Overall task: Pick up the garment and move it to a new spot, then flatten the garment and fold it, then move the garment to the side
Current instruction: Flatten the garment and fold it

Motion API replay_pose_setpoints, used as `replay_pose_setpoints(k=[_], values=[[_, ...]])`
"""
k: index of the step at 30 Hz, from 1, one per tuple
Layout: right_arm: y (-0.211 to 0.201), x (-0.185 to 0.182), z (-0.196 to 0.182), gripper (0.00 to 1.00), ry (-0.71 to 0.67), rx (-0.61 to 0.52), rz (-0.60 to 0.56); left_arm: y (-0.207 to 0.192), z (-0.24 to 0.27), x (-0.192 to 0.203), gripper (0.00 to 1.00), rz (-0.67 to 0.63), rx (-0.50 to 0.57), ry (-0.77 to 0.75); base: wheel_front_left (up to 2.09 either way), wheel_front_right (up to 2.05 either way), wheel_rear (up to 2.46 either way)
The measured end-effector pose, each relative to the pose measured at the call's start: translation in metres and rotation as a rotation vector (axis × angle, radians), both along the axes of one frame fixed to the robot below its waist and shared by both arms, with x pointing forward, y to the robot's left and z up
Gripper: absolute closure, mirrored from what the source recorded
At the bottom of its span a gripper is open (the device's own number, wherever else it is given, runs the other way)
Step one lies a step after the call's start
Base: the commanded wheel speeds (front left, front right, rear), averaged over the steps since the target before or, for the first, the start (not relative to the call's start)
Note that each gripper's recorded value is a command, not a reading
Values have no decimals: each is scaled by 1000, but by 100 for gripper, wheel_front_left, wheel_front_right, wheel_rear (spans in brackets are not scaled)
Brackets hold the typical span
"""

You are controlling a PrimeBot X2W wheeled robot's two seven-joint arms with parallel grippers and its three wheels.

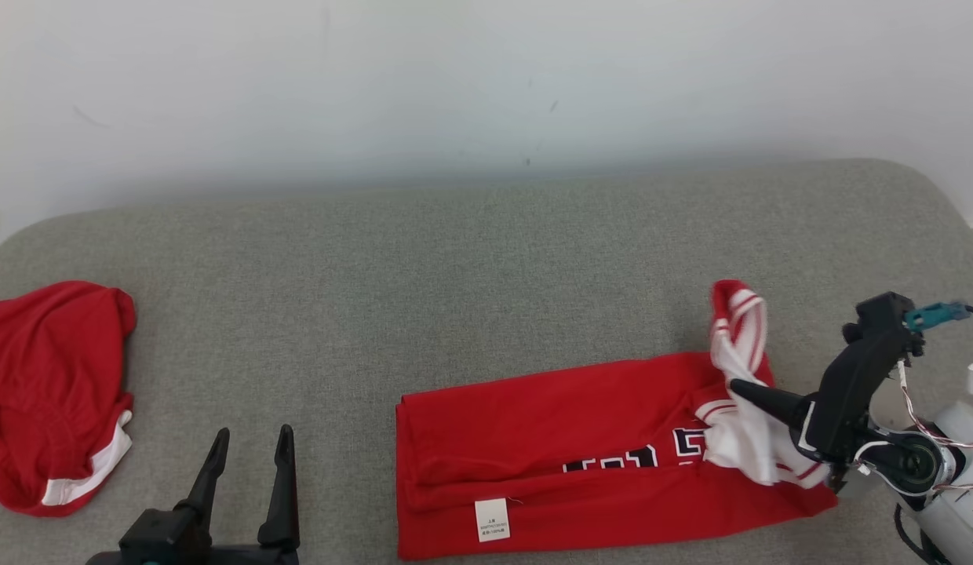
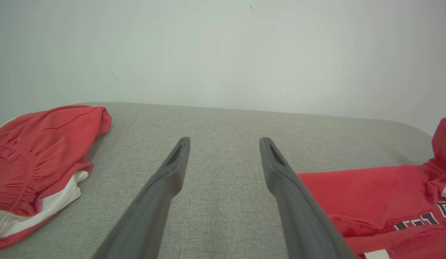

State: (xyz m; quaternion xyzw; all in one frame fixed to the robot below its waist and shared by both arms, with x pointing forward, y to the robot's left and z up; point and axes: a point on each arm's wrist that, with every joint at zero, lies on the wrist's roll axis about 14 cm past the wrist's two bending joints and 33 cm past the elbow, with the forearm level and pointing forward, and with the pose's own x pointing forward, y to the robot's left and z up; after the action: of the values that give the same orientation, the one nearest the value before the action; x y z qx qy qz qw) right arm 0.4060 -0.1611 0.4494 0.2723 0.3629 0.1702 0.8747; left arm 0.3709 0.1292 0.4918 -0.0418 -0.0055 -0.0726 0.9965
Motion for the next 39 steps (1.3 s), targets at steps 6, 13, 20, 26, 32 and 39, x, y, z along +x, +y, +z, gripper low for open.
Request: replay_pose_setpoints(k=[6,13,20,26,32,39], values=[[57,-16,40,100,-8,221,154,-1,2,-3,0,10,-23,-3,0,0,0],[101,-25,58,100,-10,347,251,6,-2,-6,0,36,-24,11,0,0,0],[130,-28,63,100,-4,397,315,12,-5,-9,0,52,-25,20,0,0,0],[156,-32,64,100,17,435,362,20,-8,-11,0,78,-25,30,0,0,0],[175,-34,57,100,55,452,377,23,-6,-7,0,89,-28,25,0,0,0],[191,-28,44,100,90,439,365,24,-7,-4,0,99,-41,30,0,0,0]])
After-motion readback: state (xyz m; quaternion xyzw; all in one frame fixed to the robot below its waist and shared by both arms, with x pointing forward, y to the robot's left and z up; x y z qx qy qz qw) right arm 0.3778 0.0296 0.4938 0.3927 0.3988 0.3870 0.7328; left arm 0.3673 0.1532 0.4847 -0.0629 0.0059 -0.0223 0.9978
